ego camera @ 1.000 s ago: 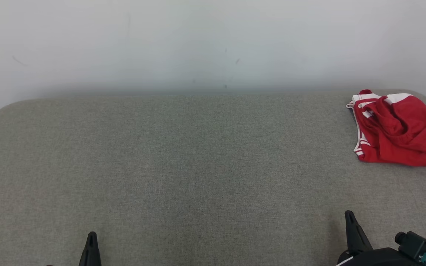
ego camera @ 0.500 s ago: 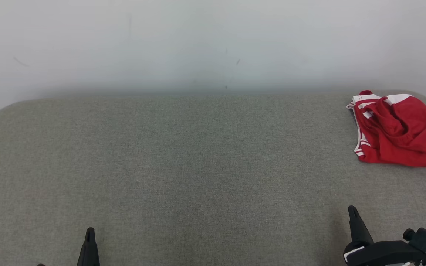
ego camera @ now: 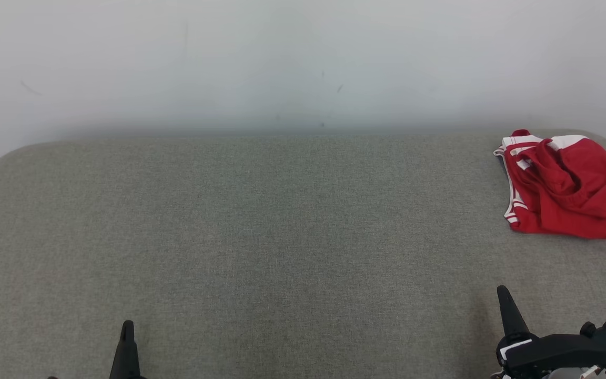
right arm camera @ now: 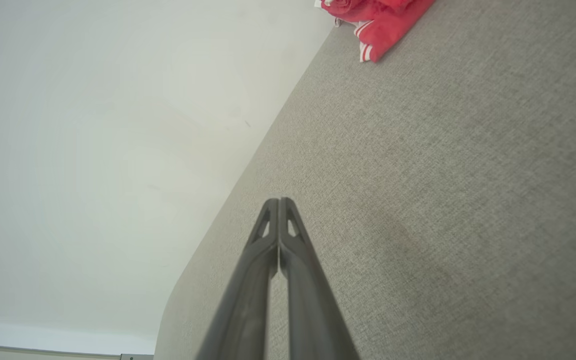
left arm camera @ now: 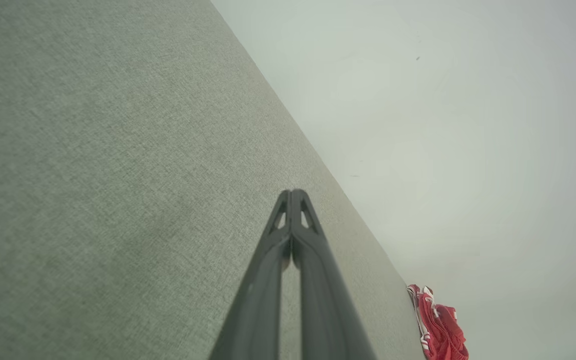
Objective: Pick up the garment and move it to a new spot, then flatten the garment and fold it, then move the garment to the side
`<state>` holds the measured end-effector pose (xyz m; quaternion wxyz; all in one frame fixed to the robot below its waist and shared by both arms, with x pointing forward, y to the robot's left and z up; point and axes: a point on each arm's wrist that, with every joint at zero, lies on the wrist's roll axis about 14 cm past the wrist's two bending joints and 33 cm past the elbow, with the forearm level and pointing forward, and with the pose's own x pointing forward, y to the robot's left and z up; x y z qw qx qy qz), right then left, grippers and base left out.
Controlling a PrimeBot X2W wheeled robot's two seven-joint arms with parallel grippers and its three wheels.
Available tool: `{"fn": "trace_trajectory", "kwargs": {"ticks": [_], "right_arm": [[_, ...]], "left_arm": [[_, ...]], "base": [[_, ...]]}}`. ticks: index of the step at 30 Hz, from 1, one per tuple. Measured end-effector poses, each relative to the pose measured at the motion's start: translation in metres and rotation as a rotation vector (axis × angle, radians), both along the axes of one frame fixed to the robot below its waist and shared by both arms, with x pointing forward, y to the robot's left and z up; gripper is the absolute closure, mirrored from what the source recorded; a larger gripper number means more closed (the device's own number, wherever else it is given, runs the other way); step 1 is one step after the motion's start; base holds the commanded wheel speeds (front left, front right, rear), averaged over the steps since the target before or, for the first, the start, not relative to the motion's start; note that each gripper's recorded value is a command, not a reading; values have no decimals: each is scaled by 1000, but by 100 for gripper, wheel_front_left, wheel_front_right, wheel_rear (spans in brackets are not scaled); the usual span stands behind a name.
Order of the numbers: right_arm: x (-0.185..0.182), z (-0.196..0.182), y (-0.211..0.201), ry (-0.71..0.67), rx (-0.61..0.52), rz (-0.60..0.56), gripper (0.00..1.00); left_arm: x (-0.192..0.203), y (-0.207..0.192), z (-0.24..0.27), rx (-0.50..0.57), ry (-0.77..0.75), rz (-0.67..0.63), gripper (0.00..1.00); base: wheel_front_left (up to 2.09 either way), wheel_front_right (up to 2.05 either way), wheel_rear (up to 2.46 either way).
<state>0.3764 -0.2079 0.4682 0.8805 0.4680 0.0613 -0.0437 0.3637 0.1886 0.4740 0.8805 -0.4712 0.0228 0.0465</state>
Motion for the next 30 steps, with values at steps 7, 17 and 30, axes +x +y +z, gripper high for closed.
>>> {"fn": "trace_trajectory", "kwargs": {"ticks": [7, 17, 30], "right_arm": [[2, 2, -1, -5, 78, -4, 100], [6, 8, -1, -22, 183, -6, 100], [11, 16, -1, -48, 306, -2, 100]], "left_arm": [[3, 0, 5, -79, -17, 3, 100], [4, 0, 7, -177, -24, 10, 100], [8, 0, 14, -297, -49, 14, 100]], "base": [[0, 0, 0], [0, 0, 0], [0, 0, 0]]}}
